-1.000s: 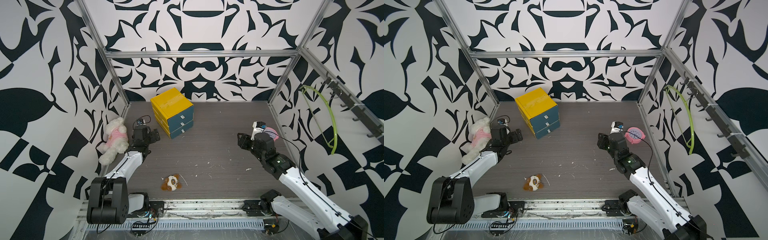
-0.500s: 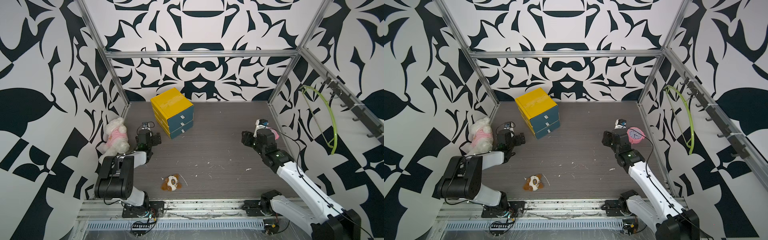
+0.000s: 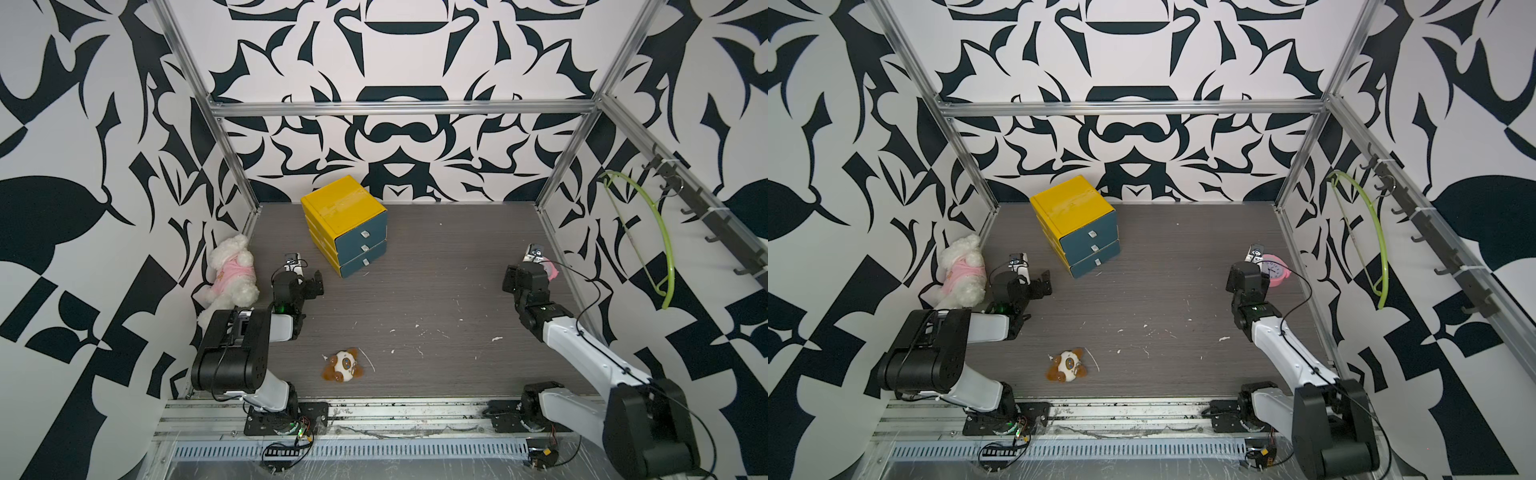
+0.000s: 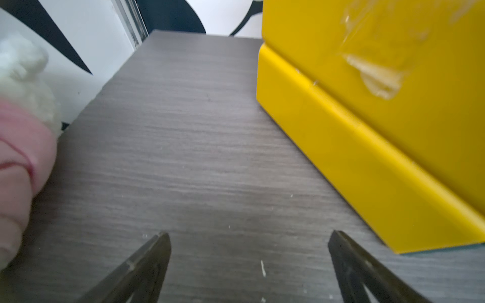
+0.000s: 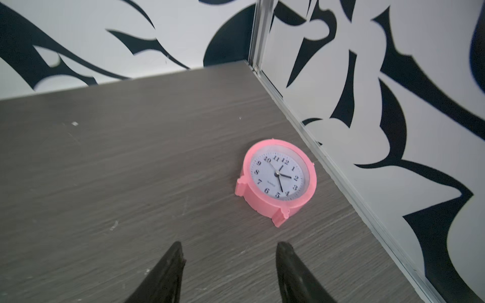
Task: Place the fruit knives into the drawer by color
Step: Reset both arms
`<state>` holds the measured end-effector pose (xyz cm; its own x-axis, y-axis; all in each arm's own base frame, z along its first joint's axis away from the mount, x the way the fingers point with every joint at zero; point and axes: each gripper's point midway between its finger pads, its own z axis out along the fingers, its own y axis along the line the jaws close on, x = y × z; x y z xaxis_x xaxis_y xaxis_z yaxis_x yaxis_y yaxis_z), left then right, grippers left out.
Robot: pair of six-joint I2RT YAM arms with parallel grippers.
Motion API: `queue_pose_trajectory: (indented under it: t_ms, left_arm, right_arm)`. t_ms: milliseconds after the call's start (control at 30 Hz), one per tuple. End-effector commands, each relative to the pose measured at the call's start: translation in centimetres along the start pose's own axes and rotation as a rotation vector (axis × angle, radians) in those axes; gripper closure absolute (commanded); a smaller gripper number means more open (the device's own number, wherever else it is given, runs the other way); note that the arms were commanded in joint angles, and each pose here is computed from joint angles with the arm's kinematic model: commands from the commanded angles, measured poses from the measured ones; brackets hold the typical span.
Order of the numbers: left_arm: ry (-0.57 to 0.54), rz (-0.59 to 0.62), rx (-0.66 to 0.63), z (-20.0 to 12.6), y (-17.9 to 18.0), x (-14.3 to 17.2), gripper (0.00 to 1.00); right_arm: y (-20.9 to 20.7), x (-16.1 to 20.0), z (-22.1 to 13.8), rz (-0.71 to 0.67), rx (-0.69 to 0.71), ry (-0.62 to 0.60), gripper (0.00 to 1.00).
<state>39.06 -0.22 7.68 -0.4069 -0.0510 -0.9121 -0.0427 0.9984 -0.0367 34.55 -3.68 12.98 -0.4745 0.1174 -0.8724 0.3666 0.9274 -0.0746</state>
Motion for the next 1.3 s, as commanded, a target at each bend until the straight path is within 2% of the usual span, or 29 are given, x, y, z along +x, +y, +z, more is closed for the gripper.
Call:
queue_pose_trajectory:
  t_ms: [0,333,467,600,633,667,1267]
  left_arm:
    - [-0.045,-0.002,0.014,-0.1,-0.2,-1.0,0.01]
    - [-0.042,-0.002,0.013,-0.1,-0.2,-1.1,0.01]
    - [-0.039,-0.003,0.013,-0.1,-0.2,-1.0,0.01]
    - [-0.040,-0.003,0.013,-0.1,-0.2,-1.0,0.01]
    - [-0.040,-0.002,0.013,-0.1,-0.2,-1.0,0.01]
    - [-0.039,-0.003,0.013,-0.1,-0.2,-1.0,0.01]
    - [-0.041,-0.003,0.013,-0.1,-0.2,-1.1,0.01]
  right_arm:
    - [0.0,-2.5,1.1,-0.035,0.034,-0.125,0.42]
    - [2.6,1.8,4.7,-0.068,-0.088,-0.125,0.42]
    - [3.4,2.7,4.9,-0.081,-0.155,-0.138,0.41]
    - [3.2,2.8,4.9,-0.090,-0.142,-0.143,0.41]
    - [2.9,2.8,4.9,-0.086,-0.120,-0.143,0.02]
    - [2.9,2.7,4.9,-0.082,-0.118,-0.142,0.00]
    - [2.9,2.7,4.9,-0.079,-0.116,-0.140,0.00]
